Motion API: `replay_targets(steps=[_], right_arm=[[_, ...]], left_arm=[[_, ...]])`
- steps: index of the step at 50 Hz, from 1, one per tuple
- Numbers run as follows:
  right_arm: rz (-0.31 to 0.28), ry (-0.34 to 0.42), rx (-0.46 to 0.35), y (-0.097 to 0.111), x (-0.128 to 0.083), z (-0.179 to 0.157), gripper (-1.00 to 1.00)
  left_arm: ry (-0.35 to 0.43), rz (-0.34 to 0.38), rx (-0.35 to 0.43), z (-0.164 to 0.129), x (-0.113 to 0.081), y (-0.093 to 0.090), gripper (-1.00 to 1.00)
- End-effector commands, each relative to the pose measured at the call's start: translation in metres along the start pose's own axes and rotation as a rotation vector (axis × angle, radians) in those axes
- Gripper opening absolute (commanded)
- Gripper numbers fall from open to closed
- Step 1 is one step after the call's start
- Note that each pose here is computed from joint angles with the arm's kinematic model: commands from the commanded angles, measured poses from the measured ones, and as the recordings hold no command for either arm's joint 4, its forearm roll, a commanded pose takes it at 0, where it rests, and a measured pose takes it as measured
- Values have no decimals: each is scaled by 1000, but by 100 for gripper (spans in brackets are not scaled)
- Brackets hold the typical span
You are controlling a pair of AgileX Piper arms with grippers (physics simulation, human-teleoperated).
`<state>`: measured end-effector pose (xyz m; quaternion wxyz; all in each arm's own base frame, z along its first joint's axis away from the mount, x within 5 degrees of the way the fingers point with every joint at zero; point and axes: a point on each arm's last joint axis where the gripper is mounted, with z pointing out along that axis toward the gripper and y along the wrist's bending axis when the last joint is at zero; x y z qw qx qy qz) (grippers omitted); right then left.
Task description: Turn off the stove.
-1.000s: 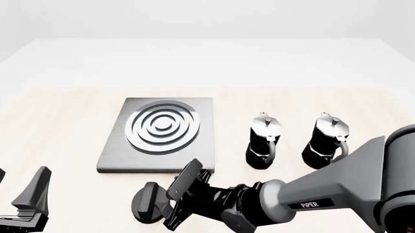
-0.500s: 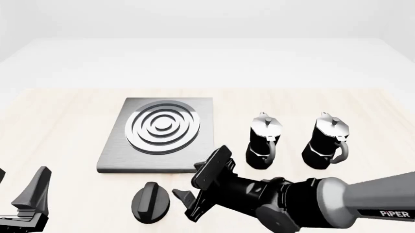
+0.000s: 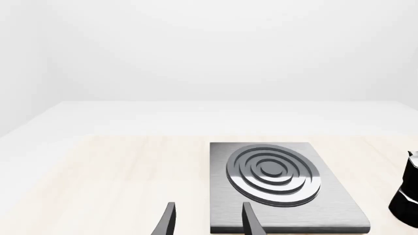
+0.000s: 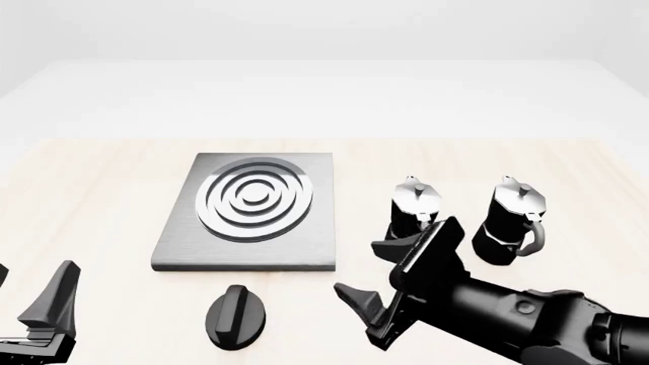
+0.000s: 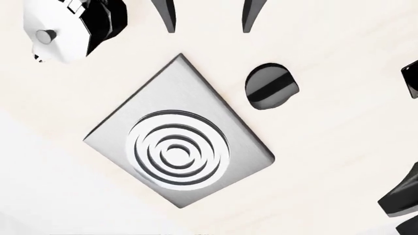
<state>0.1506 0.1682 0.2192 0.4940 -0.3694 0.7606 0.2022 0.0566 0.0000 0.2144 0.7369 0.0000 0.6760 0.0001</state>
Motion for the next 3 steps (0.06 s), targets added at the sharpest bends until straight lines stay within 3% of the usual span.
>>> replay_targets(steps=[1, 3], right_arm=[[17, -23, 35, -7, 6, -38, 100], [19, -27, 42, -8, 6, -44, 100]], left_arm=[[0, 0, 0, 0, 0, 0, 100], [0, 0, 0, 0, 0, 0, 100]])
